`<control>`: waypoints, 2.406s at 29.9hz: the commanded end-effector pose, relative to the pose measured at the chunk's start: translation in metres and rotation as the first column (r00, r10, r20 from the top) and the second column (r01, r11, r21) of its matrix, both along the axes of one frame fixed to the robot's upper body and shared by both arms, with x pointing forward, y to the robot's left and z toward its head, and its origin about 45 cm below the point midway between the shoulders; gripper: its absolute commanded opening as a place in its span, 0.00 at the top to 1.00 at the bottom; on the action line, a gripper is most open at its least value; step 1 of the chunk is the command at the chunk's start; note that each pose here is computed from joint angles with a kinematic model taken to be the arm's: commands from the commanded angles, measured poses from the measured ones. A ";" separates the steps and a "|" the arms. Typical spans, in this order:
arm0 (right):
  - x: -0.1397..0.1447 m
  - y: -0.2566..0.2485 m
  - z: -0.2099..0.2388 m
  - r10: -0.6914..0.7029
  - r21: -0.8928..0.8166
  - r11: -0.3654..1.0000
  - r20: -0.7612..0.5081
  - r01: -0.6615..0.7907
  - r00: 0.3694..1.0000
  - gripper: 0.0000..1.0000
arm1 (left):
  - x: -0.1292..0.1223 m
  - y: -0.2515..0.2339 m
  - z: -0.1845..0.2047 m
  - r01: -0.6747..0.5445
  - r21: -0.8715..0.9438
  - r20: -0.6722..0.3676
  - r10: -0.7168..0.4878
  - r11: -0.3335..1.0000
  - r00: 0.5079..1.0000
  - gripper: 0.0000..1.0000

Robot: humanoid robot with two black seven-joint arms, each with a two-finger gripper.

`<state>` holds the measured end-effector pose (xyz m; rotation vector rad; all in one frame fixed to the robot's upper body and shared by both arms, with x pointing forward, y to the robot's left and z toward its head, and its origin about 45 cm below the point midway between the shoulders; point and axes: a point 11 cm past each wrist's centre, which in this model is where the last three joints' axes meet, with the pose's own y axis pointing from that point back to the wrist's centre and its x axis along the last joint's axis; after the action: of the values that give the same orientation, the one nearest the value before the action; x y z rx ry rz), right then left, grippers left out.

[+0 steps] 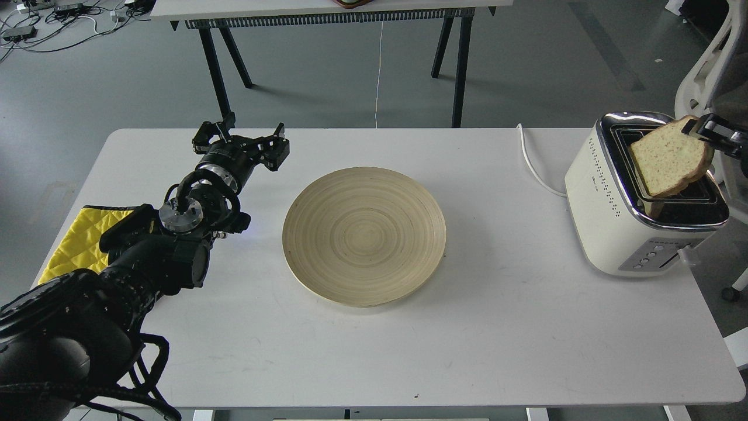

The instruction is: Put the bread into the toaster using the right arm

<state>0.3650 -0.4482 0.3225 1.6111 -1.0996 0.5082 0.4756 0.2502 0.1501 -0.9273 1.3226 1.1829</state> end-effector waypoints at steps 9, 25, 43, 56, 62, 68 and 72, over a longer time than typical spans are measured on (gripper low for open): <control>0.008 -0.001 -0.010 -0.025 -0.017 1.000 0.028 0.026 0.999 0.01 | 0.000 0.000 0.000 0.000 0.000 0.000 0.000 1.000 1.000 0.00; 0.050 0.072 0.029 -0.113 0.412 0.909 0.092 0.066 0.989 0.01 | 0.000 0.000 0.000 0.000 0.000 0.000 0.000 1.000 1.000 0.00; 0.083 0.198 -0.001 -0.107 0.893 0.448 0.010 0.039 0.994 0.01 | 0.000 0.000 0.000 0.000 0.000 0.000 0.000 1.000 1.000 0.00; 0.091 0.224 -0.082 0.015 0.991 -0.069 -0.118 0.119 0.993 0.01 | 0.000 0.000 0.000 0.000 0.000 0.000 0.000 1.000 1.000 0.00; 0.083 0.228 -0.098 0.055 0.980 -0.131 -0.142 0.148 0.988 0.01 | 0.000 0.000 0.000 0.000 0.000 0.000 0.000 1.000 1.000 0.00; 0.075 0.236 -0.111 0.094 0.973 -0.156 -0.157 0.170 0.983 0.01 | 0.000 0.000 0.000 0.000 0.000 0.000 0.000 1.000 1.000 0.00; 0.074 0.235 -0.120 0.071 0.973 -0.166 -0.152 0.162 0.986 0.01 | 0.000 0.000 0.000 0.000 0.000 0.000 0.000 1.000 1.000 0.00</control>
<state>0.4390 -0.2126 0.2087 2.8874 -1.4896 -0.9833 0.4756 0.2502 0.1502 -0.9274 1.3223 1.1825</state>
